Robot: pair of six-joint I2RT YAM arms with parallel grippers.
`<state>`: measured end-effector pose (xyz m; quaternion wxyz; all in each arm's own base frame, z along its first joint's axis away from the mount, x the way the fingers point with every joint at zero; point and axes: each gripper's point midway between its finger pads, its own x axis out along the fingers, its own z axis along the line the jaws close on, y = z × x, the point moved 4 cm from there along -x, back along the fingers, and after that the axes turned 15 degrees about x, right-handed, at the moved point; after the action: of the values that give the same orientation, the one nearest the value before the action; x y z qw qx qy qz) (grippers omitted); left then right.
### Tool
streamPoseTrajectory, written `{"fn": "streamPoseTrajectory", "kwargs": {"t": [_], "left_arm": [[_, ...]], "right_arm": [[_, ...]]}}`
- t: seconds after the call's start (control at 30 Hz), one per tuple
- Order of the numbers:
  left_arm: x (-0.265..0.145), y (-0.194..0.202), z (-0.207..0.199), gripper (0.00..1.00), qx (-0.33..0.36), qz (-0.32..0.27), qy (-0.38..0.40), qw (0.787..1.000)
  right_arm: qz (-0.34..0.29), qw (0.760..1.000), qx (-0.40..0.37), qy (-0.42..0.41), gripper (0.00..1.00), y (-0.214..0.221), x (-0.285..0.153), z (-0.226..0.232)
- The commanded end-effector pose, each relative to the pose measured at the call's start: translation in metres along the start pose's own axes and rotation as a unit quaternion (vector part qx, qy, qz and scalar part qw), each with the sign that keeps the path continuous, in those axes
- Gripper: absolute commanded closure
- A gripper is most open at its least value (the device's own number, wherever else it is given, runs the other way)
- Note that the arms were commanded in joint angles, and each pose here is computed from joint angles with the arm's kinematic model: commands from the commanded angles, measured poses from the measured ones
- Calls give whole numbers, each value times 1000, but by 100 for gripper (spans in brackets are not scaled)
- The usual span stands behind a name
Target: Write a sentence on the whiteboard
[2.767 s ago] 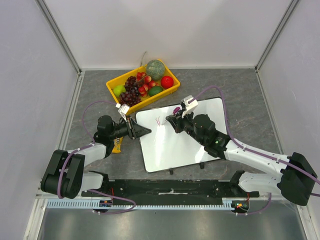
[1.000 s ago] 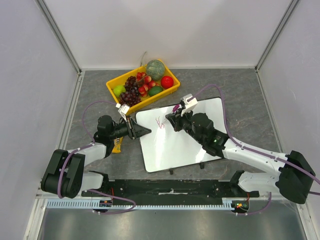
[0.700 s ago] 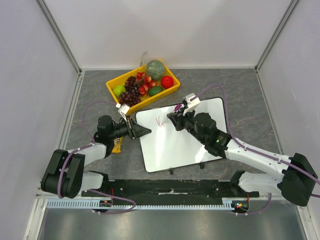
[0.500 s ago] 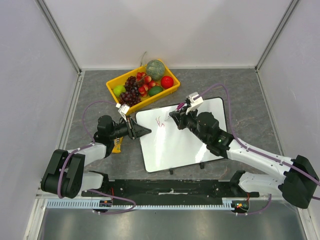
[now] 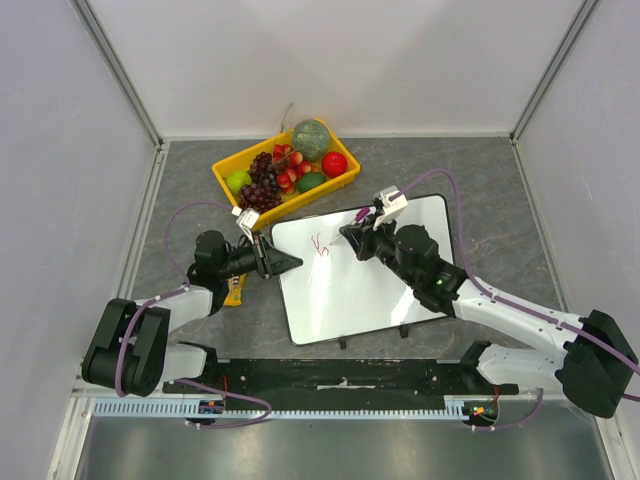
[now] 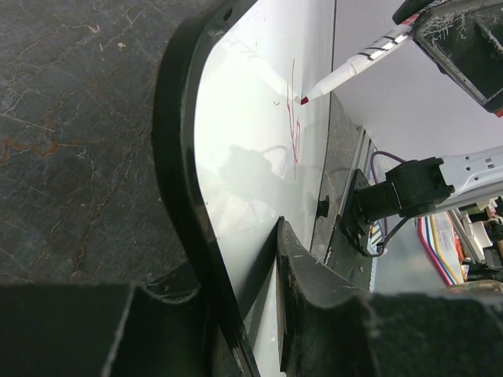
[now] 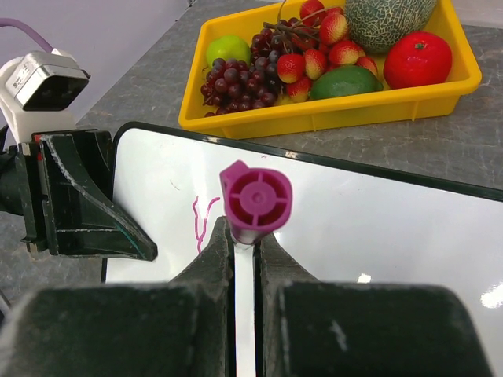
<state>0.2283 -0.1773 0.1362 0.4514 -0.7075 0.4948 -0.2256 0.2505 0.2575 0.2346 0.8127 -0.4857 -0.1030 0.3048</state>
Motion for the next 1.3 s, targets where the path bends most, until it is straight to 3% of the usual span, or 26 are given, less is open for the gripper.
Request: {"fn": "streamPoseTrajectory", "kwargs": {"t": [0.0,0.83,1.27], "left_arm": [[1,22,13,98,54,30,-22,998],[1,22,13,98,54,31,-21,998],[1,21,13,98,54,31,-21,998]], "right_arm": [[10,1000,-3,14,100,10,-2,-11],[52,998,-13,12,100,31,-12,-19],[31,999,-24,33,100,22,-13,-24]]}}
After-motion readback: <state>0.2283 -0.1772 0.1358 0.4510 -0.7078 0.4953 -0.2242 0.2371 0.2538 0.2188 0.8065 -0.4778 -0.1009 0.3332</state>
